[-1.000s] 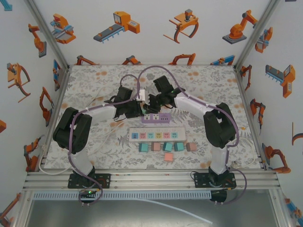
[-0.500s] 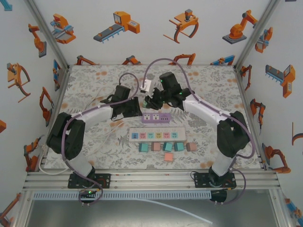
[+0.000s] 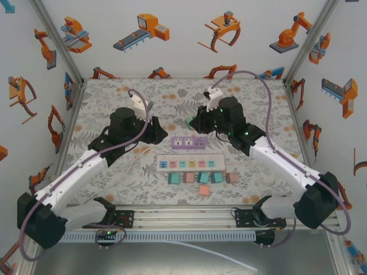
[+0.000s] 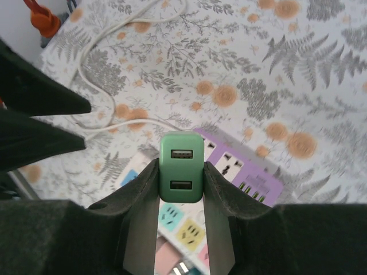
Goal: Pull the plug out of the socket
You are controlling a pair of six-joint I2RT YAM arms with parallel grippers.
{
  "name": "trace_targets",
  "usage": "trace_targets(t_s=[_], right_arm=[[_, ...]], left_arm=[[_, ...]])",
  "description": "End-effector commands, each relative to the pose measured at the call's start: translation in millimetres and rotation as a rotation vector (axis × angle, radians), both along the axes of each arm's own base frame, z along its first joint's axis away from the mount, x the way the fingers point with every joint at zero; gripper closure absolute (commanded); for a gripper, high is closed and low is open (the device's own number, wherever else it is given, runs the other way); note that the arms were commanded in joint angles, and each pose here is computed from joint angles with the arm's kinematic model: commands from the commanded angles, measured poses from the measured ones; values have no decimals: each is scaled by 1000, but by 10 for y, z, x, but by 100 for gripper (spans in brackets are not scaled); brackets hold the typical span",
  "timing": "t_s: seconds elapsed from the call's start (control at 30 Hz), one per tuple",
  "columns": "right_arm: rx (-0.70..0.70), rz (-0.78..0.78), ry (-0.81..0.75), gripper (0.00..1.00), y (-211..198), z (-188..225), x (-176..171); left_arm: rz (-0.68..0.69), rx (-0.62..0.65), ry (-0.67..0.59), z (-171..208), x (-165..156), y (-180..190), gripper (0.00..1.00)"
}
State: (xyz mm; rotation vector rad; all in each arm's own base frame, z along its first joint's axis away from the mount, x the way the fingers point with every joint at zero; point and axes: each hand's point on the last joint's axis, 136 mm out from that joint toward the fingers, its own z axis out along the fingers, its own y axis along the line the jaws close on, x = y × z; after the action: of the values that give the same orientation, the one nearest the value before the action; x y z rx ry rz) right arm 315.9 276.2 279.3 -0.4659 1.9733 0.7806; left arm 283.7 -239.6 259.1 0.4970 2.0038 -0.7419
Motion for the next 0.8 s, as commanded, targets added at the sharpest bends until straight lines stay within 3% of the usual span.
trace_targets(t_s=[0.0,0.17,0.33,0.5,0.57,0.63,0.77], right_arm=[[165,-138,102,89,-139,20,-106],[255,-216,180,91,-282,-147,-437],[329,-259,263,93,-254,-407,-830],[364,-287,366,92,-141,-790,-1197],[368,-304,388,92,-114,-940,-1313],[360,-321,402,91,-98,-1084,-1417],[333,-331,428,91,-43,-1267,-1564]], left_arm=[[-220,111,-128,50,-436,-64,46],[-467,205,-282,123,-1083,-104,42],[-739,297,-406,-49,-1683,-115,42],[-923,397,-449,-297,-2039,-87,39],[-978,426,-454,-377,-2135,-82,34],[-1023,437,-452,-438,-2217,-89,20],[-1043,441,-440,-491,-2269,-98,11]])
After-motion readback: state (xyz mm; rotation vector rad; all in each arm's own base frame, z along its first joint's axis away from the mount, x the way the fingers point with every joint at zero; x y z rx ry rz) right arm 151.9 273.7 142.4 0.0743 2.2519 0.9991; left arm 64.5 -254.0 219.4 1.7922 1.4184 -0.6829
